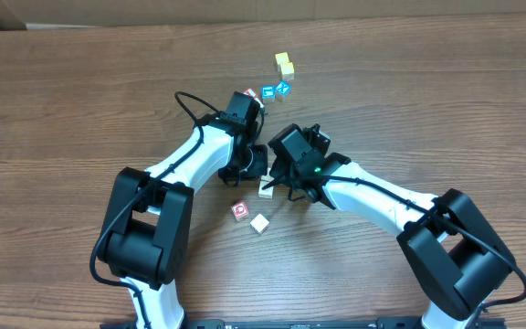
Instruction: Flip 4 blocks
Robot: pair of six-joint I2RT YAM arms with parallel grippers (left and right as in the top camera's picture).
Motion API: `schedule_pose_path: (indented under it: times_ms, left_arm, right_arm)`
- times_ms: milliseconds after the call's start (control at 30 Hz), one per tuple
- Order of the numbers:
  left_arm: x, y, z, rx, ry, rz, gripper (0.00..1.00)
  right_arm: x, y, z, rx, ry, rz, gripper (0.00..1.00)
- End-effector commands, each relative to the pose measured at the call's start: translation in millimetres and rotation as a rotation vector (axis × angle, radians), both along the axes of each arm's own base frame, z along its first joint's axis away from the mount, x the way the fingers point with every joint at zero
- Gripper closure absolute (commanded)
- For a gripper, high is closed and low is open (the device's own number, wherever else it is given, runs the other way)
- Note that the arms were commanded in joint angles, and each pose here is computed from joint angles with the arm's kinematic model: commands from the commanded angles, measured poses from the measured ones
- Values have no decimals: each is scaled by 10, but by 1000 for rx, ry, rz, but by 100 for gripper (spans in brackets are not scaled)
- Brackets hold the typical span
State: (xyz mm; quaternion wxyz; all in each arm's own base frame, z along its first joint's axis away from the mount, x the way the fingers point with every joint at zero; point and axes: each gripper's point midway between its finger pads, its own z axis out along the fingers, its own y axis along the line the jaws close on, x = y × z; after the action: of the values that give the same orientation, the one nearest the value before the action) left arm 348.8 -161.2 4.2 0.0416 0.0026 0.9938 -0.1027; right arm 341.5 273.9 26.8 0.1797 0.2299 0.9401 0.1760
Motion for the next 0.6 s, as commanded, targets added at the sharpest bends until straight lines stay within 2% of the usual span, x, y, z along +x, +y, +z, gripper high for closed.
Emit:
schedule_pose_path:
  times_ms: [0,267,367,567]
  left_arm:
    - [53,-4,1,5,-6,16,96]
    - [52,-2,0,5,-3,23,96]
    - [47,-1,-1,6,-1,23,96]
    - [25,8,-4,10,8,23,96]
  right_arm:
    - [-8,-1,-18,-20,-13,28,96]
    - [-89,126,-197,26,50,70,96]
    - [-86,197,-173,41,34,131,96]
    - [-96,177,-181,35,42,128,96]
